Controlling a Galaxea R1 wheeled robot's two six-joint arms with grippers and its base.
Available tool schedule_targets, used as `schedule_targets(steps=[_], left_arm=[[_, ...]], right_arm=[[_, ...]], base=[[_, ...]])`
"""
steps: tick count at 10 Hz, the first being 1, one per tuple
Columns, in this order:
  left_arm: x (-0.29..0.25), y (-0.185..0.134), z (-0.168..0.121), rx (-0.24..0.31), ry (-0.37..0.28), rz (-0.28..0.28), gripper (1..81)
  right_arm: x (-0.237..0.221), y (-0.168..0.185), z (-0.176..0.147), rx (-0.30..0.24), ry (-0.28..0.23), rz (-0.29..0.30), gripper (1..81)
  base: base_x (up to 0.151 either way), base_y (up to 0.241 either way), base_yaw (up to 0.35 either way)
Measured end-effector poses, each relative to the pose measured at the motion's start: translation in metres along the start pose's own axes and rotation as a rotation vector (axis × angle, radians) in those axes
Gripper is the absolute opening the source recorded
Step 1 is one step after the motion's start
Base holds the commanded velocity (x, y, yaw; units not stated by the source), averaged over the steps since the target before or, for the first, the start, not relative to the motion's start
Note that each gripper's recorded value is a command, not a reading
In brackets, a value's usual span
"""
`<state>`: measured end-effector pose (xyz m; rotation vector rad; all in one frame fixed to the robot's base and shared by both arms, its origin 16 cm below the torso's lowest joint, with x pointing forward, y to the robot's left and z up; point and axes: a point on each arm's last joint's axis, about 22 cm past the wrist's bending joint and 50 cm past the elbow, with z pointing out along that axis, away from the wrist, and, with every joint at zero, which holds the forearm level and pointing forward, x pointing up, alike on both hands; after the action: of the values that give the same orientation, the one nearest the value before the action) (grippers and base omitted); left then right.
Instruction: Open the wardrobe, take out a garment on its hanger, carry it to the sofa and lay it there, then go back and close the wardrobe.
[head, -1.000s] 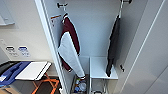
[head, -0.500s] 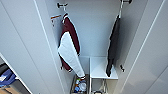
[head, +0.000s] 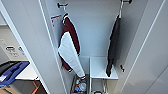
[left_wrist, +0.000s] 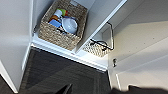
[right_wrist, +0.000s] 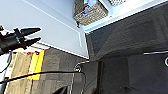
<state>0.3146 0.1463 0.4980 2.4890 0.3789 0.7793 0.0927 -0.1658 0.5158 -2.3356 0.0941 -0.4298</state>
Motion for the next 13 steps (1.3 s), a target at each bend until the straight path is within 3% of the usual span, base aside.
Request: schedule_targets(steps=[2,3,5,7,8,11,13], left_arm=[[-0.026,0.041,-0.013,-0.126,-0.122,0.007,81.1],[-0.035,0.036,-0.028,-0.142,-0.166,0.014,81.1],[-0.065,0.000,-0.059,-0.107,-0.253,0.015,81.1],[-0.102,0.006,-0.074,-0.123,-0.327,0.019,81.1],[-0.120,-0.007,-0.084,-0.102,-0.356,0.025,81.1],[-0.195,-0.116,-0.149,0.102,-0.489,0.078,81.1],[-0.223,-0.126,-0.156,0.143,-0.521,0.107,81.1]], right_arm=[[-0.005,0.002,0.005,-0.012,-0.008,-0.005,81.1],[-0.010,0.009,0.005,-0.031,-0.018,-0.008,81.1],[-0.026,0.024,0.005,-0.082,-0.057,-0.016,81.1],[-0.043,0.039,0.005,-0.136,-0.091,-0.025,81.1],[-0.053,0.050,0.003,-0.173,-0.112,-0.032,81.1],[-0.089,0.060,0.006,-0.248,-0.177,-0.035,81.1],[-0.111,0.062,0.006,-0.285,-0.223,-0.032,81.1]], base=[[0.000,0.000,0.000],[0.000,0.000,0.000],[0.000,0.000,0.000],[0.000,0.000,0.000],[0.000,0.000,0.000],[0.000,0.000,0.000],[0.000,0.000,0.000]])
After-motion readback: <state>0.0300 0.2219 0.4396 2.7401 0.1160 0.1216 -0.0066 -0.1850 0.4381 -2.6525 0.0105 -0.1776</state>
